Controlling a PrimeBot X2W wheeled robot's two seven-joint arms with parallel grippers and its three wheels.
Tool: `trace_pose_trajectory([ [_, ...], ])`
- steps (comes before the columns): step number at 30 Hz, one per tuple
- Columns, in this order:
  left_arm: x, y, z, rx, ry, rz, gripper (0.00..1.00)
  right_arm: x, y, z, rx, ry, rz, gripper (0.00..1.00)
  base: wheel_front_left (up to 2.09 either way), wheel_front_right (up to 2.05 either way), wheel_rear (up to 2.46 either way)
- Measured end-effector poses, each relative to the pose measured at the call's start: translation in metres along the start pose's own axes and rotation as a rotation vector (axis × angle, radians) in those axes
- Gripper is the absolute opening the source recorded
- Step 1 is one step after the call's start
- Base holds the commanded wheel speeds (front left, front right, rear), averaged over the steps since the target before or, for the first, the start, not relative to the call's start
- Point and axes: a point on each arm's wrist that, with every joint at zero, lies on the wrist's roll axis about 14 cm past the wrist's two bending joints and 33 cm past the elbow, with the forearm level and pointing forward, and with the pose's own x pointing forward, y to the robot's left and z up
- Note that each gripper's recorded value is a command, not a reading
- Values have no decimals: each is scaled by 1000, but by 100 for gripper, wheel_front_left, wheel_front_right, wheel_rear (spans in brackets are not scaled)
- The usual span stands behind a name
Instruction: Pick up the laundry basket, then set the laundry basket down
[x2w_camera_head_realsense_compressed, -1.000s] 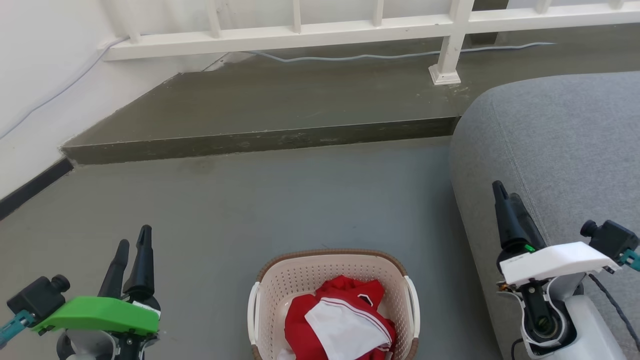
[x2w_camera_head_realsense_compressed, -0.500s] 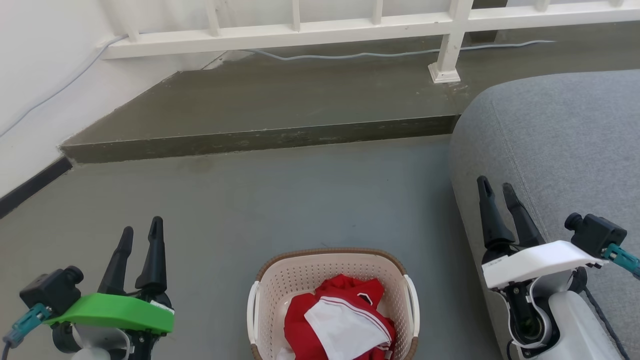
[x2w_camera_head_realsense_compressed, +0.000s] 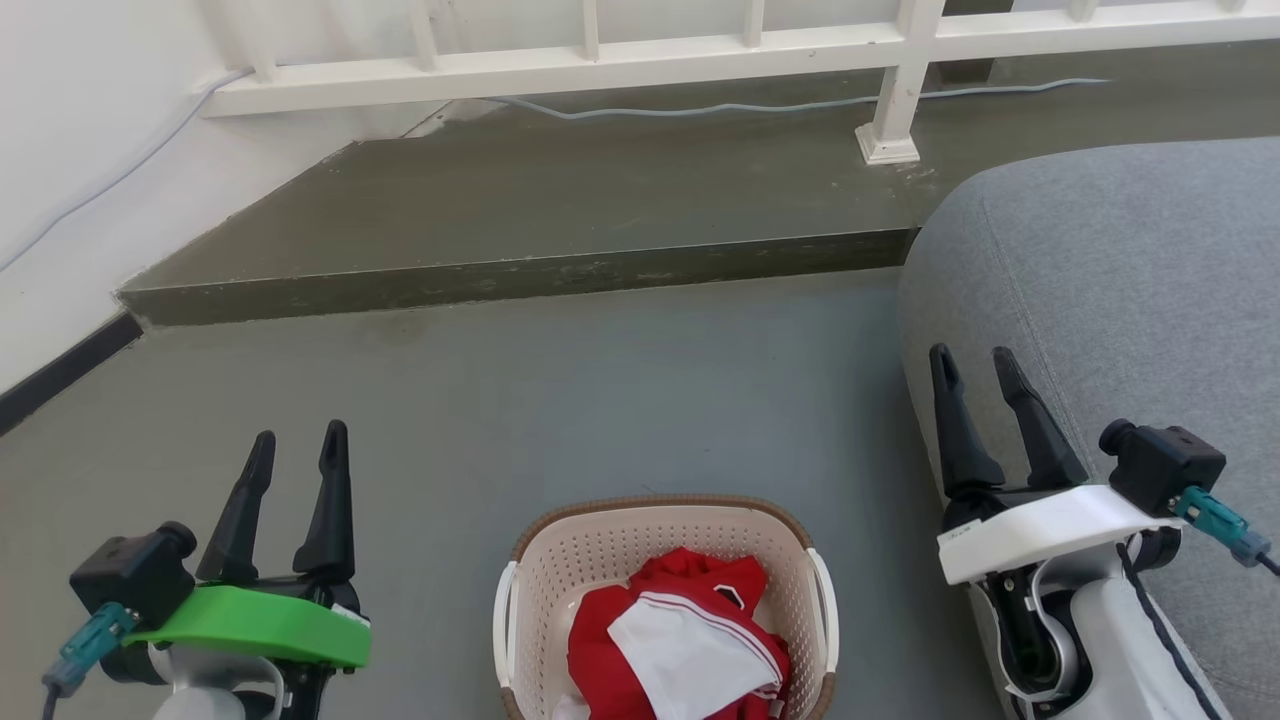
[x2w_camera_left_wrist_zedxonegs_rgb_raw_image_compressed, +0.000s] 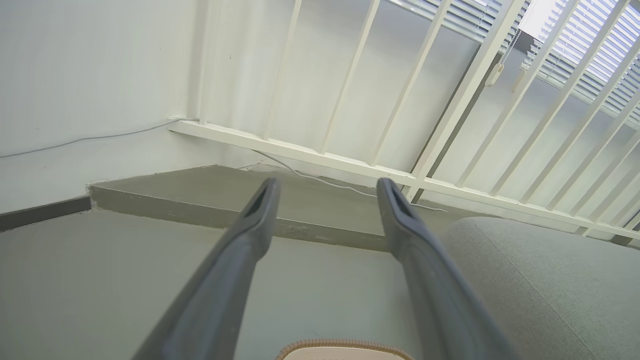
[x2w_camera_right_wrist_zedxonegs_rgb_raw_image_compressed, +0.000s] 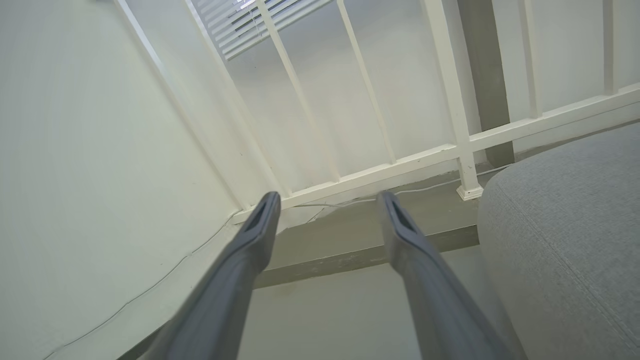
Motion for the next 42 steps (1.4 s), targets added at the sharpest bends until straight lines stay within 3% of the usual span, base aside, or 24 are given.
trace_pose_trajectory([
  [12, 2, -14, 7, 135, -38, -61, 100, 0, 12, 8, -159, -51, 36, 100, 0, 0, 0],
  [42, 7, -8, 5, 129, -37, -39, 100, 2, 9, 2, -151, -33, 18, 100, 0, 0, 0],
])
